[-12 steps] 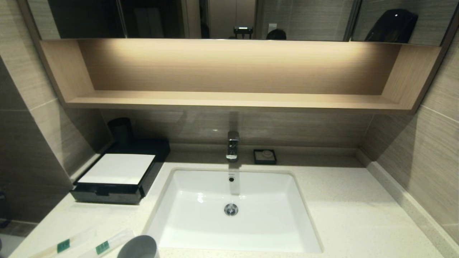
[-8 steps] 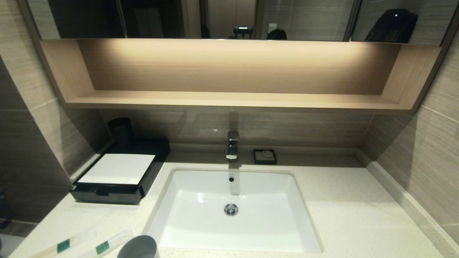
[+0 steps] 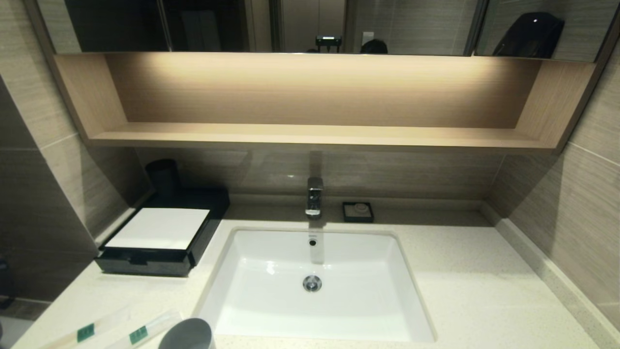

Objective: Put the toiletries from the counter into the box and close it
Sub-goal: Pick up the cup

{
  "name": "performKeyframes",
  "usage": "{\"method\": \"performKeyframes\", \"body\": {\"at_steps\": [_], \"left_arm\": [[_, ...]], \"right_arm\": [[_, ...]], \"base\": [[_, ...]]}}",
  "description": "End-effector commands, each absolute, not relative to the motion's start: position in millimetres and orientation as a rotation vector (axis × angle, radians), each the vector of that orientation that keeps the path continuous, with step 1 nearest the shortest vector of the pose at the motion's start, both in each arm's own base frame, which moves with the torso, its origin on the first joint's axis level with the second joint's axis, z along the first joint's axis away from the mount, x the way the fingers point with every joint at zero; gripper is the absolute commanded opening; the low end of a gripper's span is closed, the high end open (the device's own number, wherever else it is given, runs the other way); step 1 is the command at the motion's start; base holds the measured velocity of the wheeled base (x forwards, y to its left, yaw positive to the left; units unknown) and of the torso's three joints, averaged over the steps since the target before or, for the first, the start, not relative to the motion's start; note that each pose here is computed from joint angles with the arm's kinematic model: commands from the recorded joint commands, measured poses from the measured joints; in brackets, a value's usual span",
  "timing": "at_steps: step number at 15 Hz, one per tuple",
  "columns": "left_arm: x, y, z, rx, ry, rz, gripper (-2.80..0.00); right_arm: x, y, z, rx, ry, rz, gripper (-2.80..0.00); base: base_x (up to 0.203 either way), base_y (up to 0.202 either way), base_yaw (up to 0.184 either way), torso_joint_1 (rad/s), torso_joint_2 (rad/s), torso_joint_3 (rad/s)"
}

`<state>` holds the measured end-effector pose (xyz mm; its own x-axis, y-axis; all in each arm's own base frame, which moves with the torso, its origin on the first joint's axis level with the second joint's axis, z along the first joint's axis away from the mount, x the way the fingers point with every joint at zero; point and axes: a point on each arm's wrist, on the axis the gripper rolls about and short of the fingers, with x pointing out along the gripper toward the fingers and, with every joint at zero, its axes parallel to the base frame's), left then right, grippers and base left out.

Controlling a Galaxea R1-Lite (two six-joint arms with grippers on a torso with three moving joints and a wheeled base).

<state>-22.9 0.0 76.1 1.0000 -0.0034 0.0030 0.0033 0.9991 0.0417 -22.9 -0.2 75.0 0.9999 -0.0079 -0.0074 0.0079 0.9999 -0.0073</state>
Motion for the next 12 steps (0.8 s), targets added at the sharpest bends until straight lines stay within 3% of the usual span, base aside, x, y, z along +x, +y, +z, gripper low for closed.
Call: {"method": "performKeyframes", "body": {"at_steps": [1,12], "left_arm": [[-23.0,-0.1,76.0,0.044,-0.005,-0.006,-2.80],[-22.9,0.0,76.4,0.041,-0.006,-0.003,-2.80]], "right_arm": [[-22.9,-0.2,75.0,-0.008,0.008,-0.008,-2.80],[-22.9,-0.2,75.0,-0.008,0.008,-0.008,-2.80]], "base": [[0.000,0.000,0.000,0.000,0.00,0.000],[0.000,0.000,0.000,0.000,0.00,0.000]]}}
